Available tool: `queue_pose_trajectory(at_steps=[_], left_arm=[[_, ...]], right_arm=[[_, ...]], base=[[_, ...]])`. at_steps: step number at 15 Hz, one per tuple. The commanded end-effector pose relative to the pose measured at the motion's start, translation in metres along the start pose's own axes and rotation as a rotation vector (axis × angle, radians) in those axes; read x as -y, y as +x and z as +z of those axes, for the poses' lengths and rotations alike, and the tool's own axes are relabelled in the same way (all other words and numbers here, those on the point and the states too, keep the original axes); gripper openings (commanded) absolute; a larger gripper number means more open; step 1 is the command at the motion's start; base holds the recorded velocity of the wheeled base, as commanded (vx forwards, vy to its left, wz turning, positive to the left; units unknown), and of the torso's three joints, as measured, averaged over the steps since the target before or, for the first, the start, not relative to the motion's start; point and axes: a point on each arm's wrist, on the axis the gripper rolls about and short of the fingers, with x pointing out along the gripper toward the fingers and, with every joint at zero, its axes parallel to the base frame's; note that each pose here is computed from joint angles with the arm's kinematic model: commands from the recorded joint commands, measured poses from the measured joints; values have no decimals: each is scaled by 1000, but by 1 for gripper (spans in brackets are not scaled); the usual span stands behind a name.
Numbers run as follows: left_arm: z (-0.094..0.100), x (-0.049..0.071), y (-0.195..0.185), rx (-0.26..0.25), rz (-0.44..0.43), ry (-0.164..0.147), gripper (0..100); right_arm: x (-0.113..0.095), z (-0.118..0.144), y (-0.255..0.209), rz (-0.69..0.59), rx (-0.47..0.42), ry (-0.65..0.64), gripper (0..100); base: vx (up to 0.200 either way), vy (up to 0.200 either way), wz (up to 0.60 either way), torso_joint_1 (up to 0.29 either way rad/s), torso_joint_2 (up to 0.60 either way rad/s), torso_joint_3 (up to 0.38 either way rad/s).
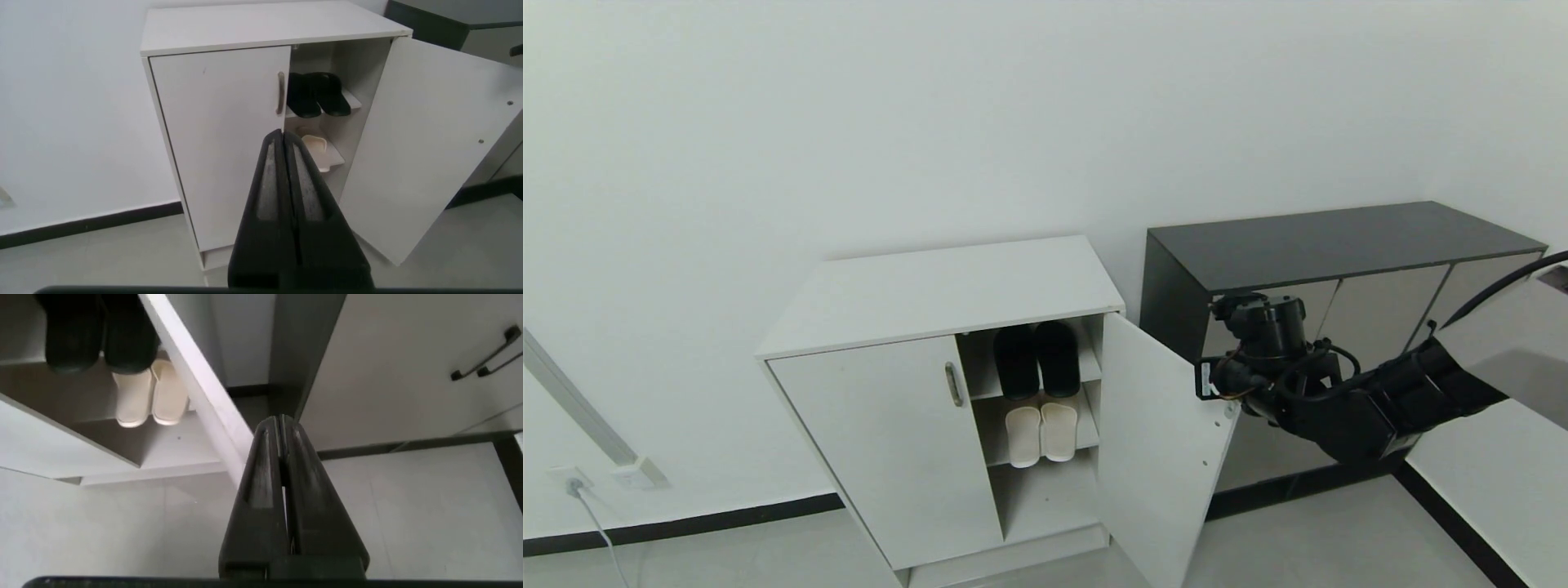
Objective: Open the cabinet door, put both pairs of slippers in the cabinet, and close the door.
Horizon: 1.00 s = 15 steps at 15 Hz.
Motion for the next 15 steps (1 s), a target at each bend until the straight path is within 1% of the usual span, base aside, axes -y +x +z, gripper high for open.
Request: queue_pose_trajectory(at_steps=[1, 4, 6, 7, 8, 10, 12, 15], left_arm=[[0, 0, 0, 0, 1, 0, 0], [0, 0, 0, 0, 1, -2, 0], [0, 0, 0, 0, 1, 0, 0], [0, 0, 0, 0, 1, 0, 0], [0, 0, 0, 0, 1, -2, 0], [0, 0, 0, 0, 1, -2, 0], [0, 0, 0, 0, 1, -2, 0], [0, 0, 0, -2, 1, 0, 0]], right_arm=[[-1, -7, 4, -3, -20, -7, 0], [-9, -12, 2, 16, -32, -21, 0], [-24, -17, -9, 55, -40, -44, 0], [-24, -17, -9, 55, -40, -44, 0], [-43, -18, -28, 114, -33, -66, 0], [-58, -17, -44, 165, -20, -79, 0], [-62, -17, -51, 187, -15, -71, 0], [-59, -18, -54, 193, 13, -66, 0]], base=[[0, 0, 0, 0, 0, 0], [0, 0, 0, 0, 0, 0], [0, 0, 0, 0, 0, 0], [0, 0, 0, 0, 0, 0], [0, 0, 0, 0, 0, 0], [0, 0, 0, 0, 0, 0], [0, 0, 0, 0, 0, 0], [0, 0, 0, 0, 0, 0]])
